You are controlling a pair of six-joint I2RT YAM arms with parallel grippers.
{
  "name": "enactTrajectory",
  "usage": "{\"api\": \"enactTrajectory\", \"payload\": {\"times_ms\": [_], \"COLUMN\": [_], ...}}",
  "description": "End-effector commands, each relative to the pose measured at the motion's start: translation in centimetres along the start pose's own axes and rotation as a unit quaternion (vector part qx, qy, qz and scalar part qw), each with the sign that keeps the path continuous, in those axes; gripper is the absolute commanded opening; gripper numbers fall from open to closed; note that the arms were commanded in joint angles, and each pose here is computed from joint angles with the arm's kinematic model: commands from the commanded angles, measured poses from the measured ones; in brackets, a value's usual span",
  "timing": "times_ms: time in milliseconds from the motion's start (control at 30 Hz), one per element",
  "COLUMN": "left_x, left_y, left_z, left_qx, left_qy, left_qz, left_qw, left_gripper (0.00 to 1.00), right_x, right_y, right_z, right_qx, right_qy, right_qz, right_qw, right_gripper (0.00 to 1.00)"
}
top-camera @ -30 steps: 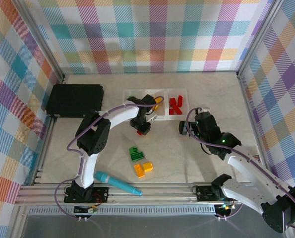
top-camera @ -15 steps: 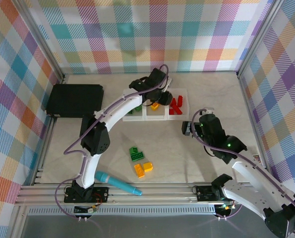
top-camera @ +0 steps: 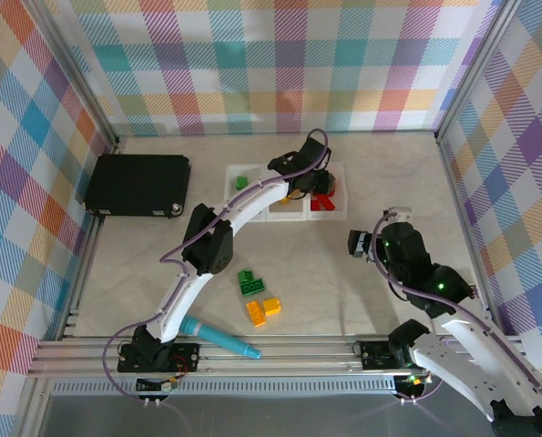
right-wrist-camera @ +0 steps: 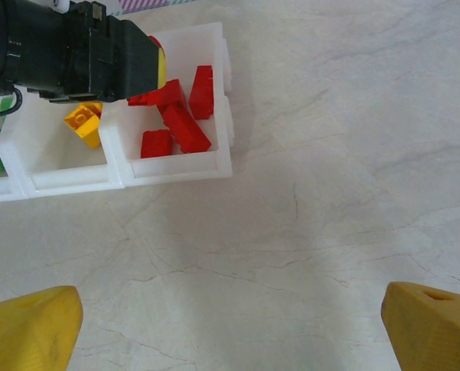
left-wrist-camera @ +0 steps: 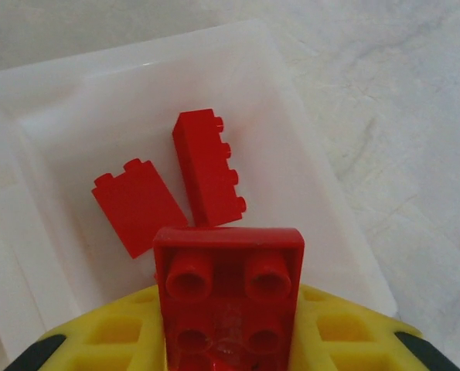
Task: Sort the legos into containers by color
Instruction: Place the lego in the container, then pick up the lego from the bottom-center of the table.
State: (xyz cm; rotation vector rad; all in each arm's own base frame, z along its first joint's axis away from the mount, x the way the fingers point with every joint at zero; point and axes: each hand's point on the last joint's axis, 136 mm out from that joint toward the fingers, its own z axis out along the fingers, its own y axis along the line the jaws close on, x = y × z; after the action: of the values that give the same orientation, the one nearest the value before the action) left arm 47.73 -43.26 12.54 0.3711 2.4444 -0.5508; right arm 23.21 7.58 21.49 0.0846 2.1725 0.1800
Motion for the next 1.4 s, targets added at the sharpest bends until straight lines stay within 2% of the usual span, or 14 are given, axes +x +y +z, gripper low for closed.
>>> {"api": "enactTrajectory", "payload": {"times_ms": [0, 100, 200, 300, 400, 667, 933, 1133, 1367], "left_x": [-3.3, -3.7, -3.9, -4.3, -4.9, -5.7, -2.0, 2.7, 9.1], "left_y": [-1.2, -1.5, -1.7, -2.3, -3.0, -3.5, 1.1, 6.1, 12.0], "left_z": [-1.0, -1.0, -1.2, -1.5, -2.2, -6.7, -12.1, -15.2, -18.0], "left_qx": [0.015, 0.023, 0.029, 0.043, 0.056, 0.033, -0.049, -0.115, -0.149], "left_qy": [-0.062, -0.069, -0.074, -0.08, -0.088, -0.103, -0.102, -0.076, -0.043], "left_qz": [-0.021, -0.022, -0.019, -0.012, -0.004, 0.075, 0.111, 0.084, 0.003], "left_qw": [0.998, 0.997, 0.997, 0.996, 0.995, 0.991, 0.987, 0.987, 0.988], "left_gripper": [0.3, 0.4, 0.65, 0.82, 0.9, 0.96, 1.0, 1.0, 1.0], "right_x": [0.6, 0.6, 0.8, 1.1, 1.3, 1.2, 1.0, 0.9, 1.3], "right_y": [-1.1, -1.3, -1.4, -1.6, -1.9, -1.4, -0.3, 1.3, 4.1], "right_z": [-0.1, -0.2, -0.3, -0.2, -0.2, 0.2, 1.2, 2.0, 3.1], "right_qx": [0.022, 0.024, 0.025, 0.029, 0.032, 0.024, 0.008, -0.021, -0.073], "right_qy": [0.004, 0.004, 0.004, 0.004, 0.005, 0.003, 0.008, 0.015, 0.059], "right_qz": [0.001, 0.0, 0.004, 0.011, 0.013, 0.006, 0.002, 0.003, -0.004], "right_qw": [1.0, 1.0, 1.0, 1.0, 0.999, 1.0, 1.0, 1.0, 0.996], "right_gripper": [0.99, 0.99, 0.99, 0.99, 0.99, 0.99, 0.99, 0.99, 0.99]}}
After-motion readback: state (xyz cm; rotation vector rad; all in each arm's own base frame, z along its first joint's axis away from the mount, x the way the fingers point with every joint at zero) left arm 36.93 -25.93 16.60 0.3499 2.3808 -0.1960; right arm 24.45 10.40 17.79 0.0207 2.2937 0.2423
